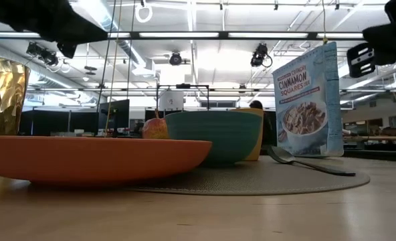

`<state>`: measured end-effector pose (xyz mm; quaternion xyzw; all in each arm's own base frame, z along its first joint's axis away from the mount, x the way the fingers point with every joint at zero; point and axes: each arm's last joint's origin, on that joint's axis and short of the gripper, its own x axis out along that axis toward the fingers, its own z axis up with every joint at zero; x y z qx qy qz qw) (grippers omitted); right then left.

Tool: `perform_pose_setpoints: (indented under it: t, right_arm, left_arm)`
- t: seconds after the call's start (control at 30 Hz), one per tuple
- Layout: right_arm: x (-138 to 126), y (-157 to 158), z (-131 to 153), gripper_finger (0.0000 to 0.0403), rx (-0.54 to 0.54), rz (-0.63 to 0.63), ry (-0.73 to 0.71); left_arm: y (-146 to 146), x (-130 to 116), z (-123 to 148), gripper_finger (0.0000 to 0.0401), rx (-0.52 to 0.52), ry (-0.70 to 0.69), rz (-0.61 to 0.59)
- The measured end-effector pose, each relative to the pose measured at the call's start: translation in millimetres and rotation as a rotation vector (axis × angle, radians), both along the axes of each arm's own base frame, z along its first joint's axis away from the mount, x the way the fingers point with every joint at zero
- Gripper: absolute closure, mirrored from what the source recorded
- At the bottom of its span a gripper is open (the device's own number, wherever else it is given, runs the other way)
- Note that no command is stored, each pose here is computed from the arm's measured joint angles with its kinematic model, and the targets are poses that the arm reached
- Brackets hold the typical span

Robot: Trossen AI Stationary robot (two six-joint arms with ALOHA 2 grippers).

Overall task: Arrange a breakfast setting
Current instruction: Return to Home Position

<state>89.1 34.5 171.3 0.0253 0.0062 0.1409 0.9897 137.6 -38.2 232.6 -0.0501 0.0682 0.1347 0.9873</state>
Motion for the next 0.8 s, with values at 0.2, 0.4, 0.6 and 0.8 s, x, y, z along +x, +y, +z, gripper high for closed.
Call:
perform_pose_setpoints:
  t: [0.2,0.4,0.6,0.8]
  right_arm:
    - [1.4,3.1,-3.8,0.0396,0.007,0.076,-0.028]
    - [0.9,-0.9,1.8,0.0396,-0.043,0.035,-0.051]
    - [-0.4,-6.3,15.3,0.0396,-0.060,0.031,-0.095]
    - [3.3,-7.7,2.9,0.0396,-0.045,0.016,-0.071]
  left_arm:
    - [4.8,-18.2,-13.4,0.0392,0.002,-0.089,-0.055]
    - [9.2,-30.4,-19.0,0.0392,0.012,-0.143,-0.068]
    - [11.8,-44.0,-13.2,0.0392,0.014,-0.214,-0.193]
    - [18.4,-60.4,-14.2,0.0392,0.014,-0.247,-0.232]
